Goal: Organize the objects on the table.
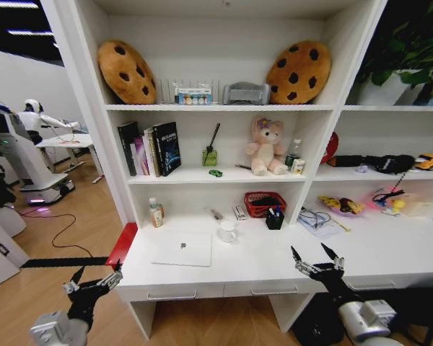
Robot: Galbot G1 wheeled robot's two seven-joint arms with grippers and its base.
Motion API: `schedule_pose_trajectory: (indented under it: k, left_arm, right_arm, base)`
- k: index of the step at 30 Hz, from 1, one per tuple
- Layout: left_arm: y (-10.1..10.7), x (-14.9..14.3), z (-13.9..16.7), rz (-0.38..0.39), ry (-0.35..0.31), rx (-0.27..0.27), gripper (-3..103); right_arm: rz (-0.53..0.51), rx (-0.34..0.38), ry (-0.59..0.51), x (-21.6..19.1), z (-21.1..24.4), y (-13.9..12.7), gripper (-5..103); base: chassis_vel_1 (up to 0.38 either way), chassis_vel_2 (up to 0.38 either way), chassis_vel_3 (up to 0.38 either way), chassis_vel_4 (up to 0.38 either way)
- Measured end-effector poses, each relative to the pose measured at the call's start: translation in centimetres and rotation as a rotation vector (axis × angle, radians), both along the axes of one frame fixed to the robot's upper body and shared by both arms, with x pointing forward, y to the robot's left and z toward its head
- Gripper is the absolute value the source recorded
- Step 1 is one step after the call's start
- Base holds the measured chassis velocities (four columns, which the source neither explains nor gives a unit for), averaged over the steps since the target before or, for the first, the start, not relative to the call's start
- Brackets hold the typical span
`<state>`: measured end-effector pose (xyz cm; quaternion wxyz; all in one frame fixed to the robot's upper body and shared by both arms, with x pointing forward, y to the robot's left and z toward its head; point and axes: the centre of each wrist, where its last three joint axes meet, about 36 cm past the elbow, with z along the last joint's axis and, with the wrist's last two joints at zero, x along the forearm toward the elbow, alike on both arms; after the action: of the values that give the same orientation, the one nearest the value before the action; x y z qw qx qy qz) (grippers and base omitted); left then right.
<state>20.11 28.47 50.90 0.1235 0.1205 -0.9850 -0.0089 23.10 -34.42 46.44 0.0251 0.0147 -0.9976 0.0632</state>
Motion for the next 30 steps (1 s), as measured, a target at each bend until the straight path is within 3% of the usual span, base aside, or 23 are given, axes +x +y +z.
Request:
schedule_pose_trajectory:
  k: [15,30]
  left_arm:
    - [-0.01,0.0,0.0,-0.001,0.0,0.0,100]
    - [-0.01,0.0,0.0,0.0,0.0,0.0,100]
  right_arm:
    - [0.0,0.0,0.0,0.01,0.0,0.0,100]
    - [0.0,0.0,0.0,0.0,0.0,0.0,100]
  base:
    - [0.023,-0.066,-0.043,0.082]
    - [0.215,-0.276,-0.221,0.278]
